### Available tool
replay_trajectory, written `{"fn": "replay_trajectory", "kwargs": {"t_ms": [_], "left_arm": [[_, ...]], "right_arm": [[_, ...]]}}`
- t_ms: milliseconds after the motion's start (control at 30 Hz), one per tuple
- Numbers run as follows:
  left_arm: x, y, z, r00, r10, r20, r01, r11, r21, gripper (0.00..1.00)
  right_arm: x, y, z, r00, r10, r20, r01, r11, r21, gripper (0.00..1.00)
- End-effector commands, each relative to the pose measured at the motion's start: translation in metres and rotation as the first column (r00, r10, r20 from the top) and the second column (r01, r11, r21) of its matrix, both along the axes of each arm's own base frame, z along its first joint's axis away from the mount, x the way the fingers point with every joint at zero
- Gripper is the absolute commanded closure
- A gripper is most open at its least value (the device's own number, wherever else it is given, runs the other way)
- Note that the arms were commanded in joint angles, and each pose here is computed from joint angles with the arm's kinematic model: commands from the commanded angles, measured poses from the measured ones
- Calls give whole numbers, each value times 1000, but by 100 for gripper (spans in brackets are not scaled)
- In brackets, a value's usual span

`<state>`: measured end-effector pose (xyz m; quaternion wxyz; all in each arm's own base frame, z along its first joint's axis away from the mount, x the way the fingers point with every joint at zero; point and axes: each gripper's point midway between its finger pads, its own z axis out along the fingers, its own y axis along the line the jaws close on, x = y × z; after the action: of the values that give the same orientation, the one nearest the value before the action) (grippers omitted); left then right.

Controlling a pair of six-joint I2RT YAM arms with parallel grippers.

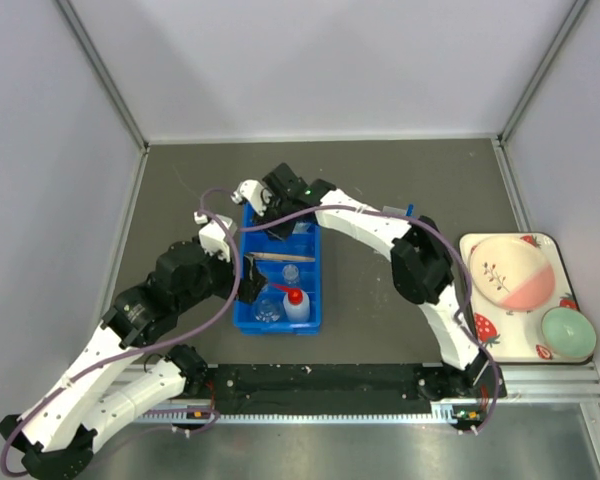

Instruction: Organize the chemistry lab equipment

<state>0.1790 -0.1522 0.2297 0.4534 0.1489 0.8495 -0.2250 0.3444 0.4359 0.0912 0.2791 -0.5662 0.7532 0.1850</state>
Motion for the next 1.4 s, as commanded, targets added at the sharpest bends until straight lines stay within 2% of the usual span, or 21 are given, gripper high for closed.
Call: {"fn": "replay_trajectory", "kwargs": {"t_ms": [0, 167, 233, 267, 300, 367, 400, 467, 500, 533, 567, 600, 633, 667, 700, 767, 900, 1033, 1200, 1367], "left_arm": [[4, 3, 28, 997, 4, 75, -3, 1000, -17, 1], [5, 8, 36, 996, 23, 88, -23, 1000, -9, 1], [6, 9, 40, 995, 30, 95, -30, 1000, -10, 1], [7, 8, 41, 995, 31, 97, -30, 999, -12, 1], [7, 7, 43, 994, 28, 102, -26, 999, -21, 1], [9, 6, 48, 993, 34, 115, -30, 999, -37, 1], [10, 4, 53, 991, 33, 129, -27, 998, -50, 1], [13, 5, 57, 988, 50, 147, -41, 997, -58, 1], [15, 5, 62, 985, 57, 162, -46, 997, -69, 1], [19, 7, 64, 982, 77, 173, -65, 995, -70, 1], [21, 9, 65, 979, 92, 179, -81, 994, -72, 1], [23, 9, 70, 976, 101, 193, -87, 993, -82, 1], [26, 8, 69, 976, 102, 194, -89, 993, -78, 1], [29, 9, 71, 972, 122, 201, -108, 991, -80, 1], [31, 9, 71, 971, 132, 201, -118, 990, -83, 1], [35, 5, 73, 971, 132, 200, -115, 989, -92, 1], [43, -1, 74, 969, 134, 208, -115, 989, -97, 1], [49, 1, 80, 960, 158, 230, -139, 986, -95, 1], [52, 20, 96, 926, 242, 290, -216, 969, -118, 1], [48, 40, 106, 895, 299, 330, -277, 954, -113, 1]], "right_arm": [[15, -1, 124, 979, -87, 183, 52, 981, 188, 70], [14, -24, 171, 950, -199, 241, 140, 960, 241, 68], [15, -44, 196, 922, -276, 273, 201, 941, 273, 61], [17, -55, 204, 898, -348, 268, 268, 918, 292, 49], [17, -65, 202, 885, -383, 263, 307, 907, 288, 46], [20, -96, 226, 841, -480, 249, 385, 855, 348, 42], [17, -107, 215, 837, -496, 231, 411, 849, 331, 41], [11, -139, 243, 795, -567, 214, 453, 791, 412, 38], [6, -155, 234, 778, -594, 204, 485, 775, 404, 35], [0, -177, 255, 729, -647, 222, 512, 731, 450, 31], [-3, -193, 260, 689, -691, 219, 546, 694, 470, 18], [-6, -208, 249, 652, -724, 228, 587, 671, 452, 11], [-4, -236, 254, 544, -795, 268, 654, 602, 458, 6], [-15, -258, 270, 474, -841, 260, 673, 536, 509, 1], [-19, -272, 260, 433, -859, 273, 701, 511, 497, 1], [-38, -300, 275, 361, -894, 264, 707, 447, 548, 1], [-67, -338, 267, 281, -927, 247, 730, 374, 572, 1], [-84, -352, 257, 261, -945, 195, 747, 326, 580, 1], [-92, -356, 241, 257, -951, 173, 778, 310, 546, 1], [-95, -364, 235, 214, -965, 155, 802, 264, 537, 1]]}}
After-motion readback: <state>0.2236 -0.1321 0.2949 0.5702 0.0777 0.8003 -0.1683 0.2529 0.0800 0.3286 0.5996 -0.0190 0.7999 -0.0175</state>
